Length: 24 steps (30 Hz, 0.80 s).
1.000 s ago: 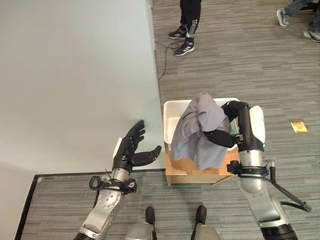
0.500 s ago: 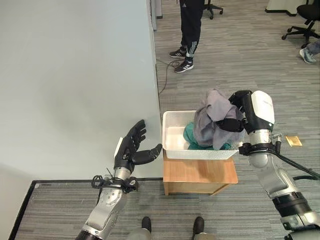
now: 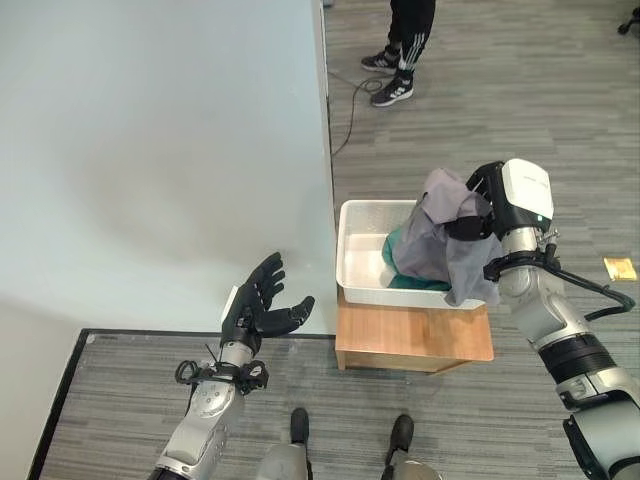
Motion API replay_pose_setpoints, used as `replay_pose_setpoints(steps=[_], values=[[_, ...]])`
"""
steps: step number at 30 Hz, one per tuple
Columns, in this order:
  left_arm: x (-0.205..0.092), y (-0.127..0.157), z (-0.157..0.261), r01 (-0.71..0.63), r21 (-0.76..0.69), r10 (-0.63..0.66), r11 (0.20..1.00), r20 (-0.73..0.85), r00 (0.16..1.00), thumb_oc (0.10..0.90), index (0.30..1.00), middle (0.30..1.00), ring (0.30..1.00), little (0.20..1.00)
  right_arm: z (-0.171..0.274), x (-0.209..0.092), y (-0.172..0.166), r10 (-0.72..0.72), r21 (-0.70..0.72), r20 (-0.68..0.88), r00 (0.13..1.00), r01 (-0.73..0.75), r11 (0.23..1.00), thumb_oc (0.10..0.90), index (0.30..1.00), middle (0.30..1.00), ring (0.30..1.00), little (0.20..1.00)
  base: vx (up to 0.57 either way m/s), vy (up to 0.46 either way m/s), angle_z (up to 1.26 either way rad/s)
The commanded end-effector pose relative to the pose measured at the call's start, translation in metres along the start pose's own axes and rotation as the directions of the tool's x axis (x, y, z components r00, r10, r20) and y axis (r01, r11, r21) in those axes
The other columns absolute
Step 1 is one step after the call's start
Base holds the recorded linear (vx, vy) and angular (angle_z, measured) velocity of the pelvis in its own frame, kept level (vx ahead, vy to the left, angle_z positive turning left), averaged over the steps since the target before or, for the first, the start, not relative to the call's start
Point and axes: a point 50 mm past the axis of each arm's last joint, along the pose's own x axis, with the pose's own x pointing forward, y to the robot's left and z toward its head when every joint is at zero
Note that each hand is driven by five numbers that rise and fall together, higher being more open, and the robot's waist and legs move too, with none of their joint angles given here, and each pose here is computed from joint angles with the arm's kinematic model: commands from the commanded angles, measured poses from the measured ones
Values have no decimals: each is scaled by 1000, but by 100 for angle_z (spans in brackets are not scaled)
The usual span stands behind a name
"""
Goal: Pick up bed clothes into laundry basket.
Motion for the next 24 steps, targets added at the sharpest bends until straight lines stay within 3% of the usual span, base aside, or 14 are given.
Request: replay_pose_setpoints(steps=[1, 7, 8, 9, 18, 24], values=[[13, -15, 49, 108, -8, -102, 994, 258, 961, 800, 900, 900, 900, 900, 40, 41, -102, -395, 6, 177, 901, 400, 916, 400, 300, 300, 300, 300, -10, 8, 22], [13, -16, 47, 106, -45, -91, 993, 257, 962, 800, 900, 900, 900, 900, 31, 29, -69, -300, -13, 159, 940, 306, 952, 400, 300, 300, 300, 300, -17, 5, 20], [13, -17, 46, 108, -45, -93, 993, 252, 963, 800, 900, 900, 900, 900, 29, 27, -64, -289, -15, 149, 946, 294, 956, 546, 519, 519, 519, 519, -24, -25, 22], [13, -18, 45, 113, -51, -97, 992, 247, 964, 800, 900, 900, 900, 900, 24, 22, -53, -266, -9, 120, 956, 269, 963, 800, 900, 900, 900, 900, -17, -17, 22], [19, -20, 51, 110, -46, -94, 993, 264, 960, 800, 900, 900, 900, 900, 13, 20, -43, -258, 11, 45, 965, 258, 966, 800, 900, 900, 900, 900, -22, -9, 12], [20, -18, 56, 101, -39, -87, 994, 276, 957, 800, 900, 900, 900, 900, 25, 7, -42, -274, 58, 104, 956, 269, 961, 800, 900, 900, 900, 900, 6, 0, 0]])
